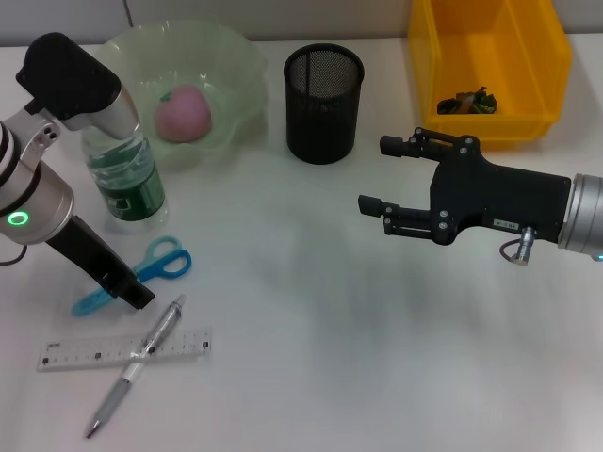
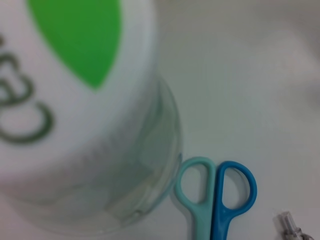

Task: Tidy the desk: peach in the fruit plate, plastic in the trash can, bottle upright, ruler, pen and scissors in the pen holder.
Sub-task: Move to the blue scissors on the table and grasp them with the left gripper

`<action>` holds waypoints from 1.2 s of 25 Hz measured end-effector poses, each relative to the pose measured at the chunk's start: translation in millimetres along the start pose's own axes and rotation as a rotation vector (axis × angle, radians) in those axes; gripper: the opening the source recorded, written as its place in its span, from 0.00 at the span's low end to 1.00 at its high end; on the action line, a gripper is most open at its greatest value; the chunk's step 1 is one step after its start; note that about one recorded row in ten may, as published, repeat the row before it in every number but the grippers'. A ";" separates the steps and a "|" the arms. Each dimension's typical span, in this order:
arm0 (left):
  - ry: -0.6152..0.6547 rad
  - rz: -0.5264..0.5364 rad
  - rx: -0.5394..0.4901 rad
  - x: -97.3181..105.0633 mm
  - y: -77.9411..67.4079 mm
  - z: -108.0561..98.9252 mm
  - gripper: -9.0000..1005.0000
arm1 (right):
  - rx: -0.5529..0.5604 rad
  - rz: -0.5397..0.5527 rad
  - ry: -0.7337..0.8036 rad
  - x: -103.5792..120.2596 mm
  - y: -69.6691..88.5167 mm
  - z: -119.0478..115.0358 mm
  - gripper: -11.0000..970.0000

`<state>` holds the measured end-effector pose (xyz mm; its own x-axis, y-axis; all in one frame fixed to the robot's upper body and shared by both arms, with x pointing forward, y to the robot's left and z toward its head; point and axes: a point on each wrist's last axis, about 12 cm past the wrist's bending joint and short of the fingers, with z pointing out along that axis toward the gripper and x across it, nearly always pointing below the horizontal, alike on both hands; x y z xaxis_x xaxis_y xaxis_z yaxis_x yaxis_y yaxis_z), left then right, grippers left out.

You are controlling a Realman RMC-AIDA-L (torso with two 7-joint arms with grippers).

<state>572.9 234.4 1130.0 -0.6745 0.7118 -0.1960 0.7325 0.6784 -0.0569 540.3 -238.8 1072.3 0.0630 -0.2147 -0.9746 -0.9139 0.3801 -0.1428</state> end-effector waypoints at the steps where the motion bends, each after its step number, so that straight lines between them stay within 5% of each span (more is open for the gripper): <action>1: 0.003 0.001 0.000 -0.5 -0.2 -0.4 0.63 | 0.000 -0.001 0.000 -0.2 -0.1 0.3 0.77; 30: 0.058 -0.006 -0.001 -2.5 -0.5 -1.2 0.62 | 0.009 -0.020 -0.004 -0.3 -1.1 0.2 0.77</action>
<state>574.1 232.5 1131.7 -0.6835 0.7167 -0.1385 0.7280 0.6832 -0.0570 541.4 -239.0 1072.7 0.0830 -0.2191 -0.9722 -0.9088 0.3836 -0.1640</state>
